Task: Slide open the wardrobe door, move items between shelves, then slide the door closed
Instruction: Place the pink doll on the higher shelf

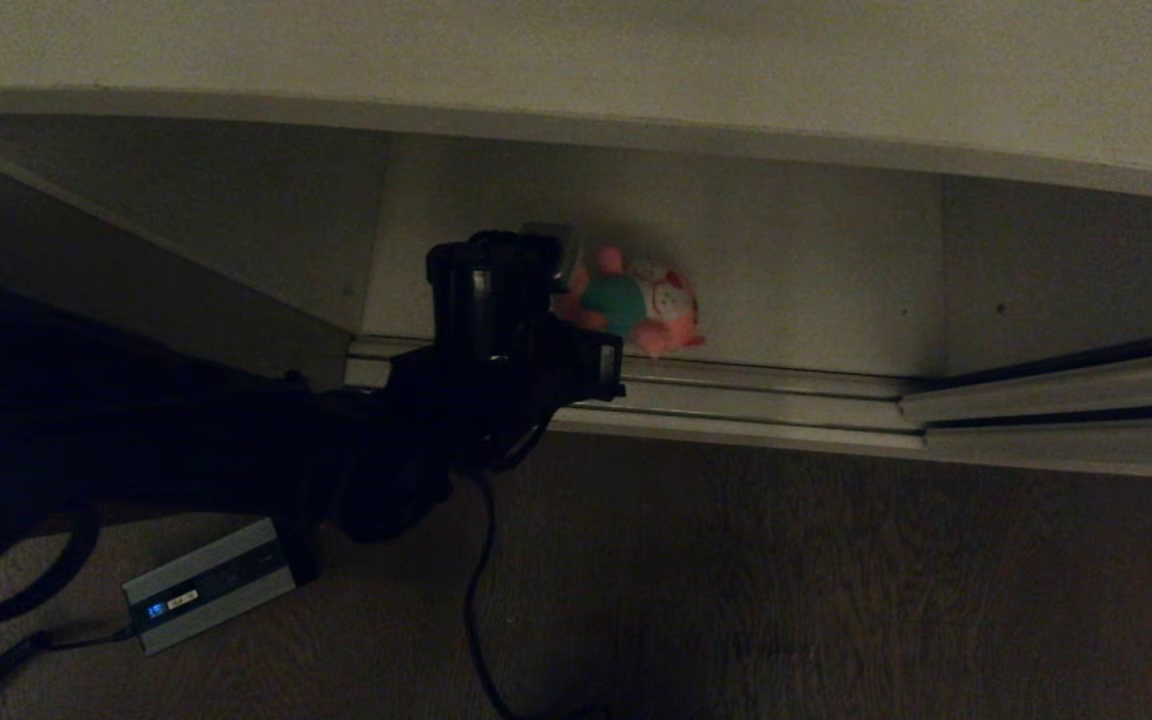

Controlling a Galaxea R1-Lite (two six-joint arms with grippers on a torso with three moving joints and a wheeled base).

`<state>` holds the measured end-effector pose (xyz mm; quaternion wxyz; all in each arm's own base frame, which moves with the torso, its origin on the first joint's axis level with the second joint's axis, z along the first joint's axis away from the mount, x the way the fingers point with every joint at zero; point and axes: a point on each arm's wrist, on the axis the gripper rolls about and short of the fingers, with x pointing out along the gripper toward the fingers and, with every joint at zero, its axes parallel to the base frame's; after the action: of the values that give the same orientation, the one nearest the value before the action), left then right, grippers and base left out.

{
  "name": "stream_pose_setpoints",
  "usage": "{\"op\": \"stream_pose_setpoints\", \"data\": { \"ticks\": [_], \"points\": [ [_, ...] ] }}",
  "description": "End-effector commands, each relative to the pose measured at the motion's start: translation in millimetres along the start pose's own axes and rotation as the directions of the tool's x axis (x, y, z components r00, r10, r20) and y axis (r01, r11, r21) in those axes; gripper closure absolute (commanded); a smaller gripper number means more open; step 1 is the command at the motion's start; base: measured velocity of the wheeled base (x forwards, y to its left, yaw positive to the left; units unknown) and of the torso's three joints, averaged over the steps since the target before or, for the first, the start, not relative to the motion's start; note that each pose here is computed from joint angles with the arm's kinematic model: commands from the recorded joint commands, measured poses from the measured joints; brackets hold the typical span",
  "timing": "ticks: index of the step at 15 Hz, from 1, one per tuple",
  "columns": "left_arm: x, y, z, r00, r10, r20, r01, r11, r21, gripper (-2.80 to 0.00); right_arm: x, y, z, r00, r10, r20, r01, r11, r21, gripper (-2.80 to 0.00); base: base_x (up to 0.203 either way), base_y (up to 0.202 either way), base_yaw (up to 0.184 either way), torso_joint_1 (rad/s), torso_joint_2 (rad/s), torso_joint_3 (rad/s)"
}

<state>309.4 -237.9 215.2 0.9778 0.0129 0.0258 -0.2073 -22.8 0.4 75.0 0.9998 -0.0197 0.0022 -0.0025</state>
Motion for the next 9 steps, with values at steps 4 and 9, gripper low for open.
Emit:
{"op": "stream_pose_setpoints", "data": {
  "ticks": [4, 9],
  "points": [
    [-69, 6.5, 26, 1.000, -0.023, 0.011, 0.024, 0.996, -0.086, 0.00, 0, 0, -1, 1.000, 0.001, -0.005, -0.001, 1.000, 0.000, 0.00, 0.000, 0.000, 0.000, 0.000, 0.00, 0.000],
    [-82, 10.5, 23, 1.000, -0.022, -0.016, 0.021, 0.997, -0.080, 0.00, 0, 0, -1, 1.000, 0.001, -0.003, -0.001, 1.000, -0.001, 0.00, 0.000, 0.000, 0.000, 0.000, 0.00, 0.000]
  ]
}}
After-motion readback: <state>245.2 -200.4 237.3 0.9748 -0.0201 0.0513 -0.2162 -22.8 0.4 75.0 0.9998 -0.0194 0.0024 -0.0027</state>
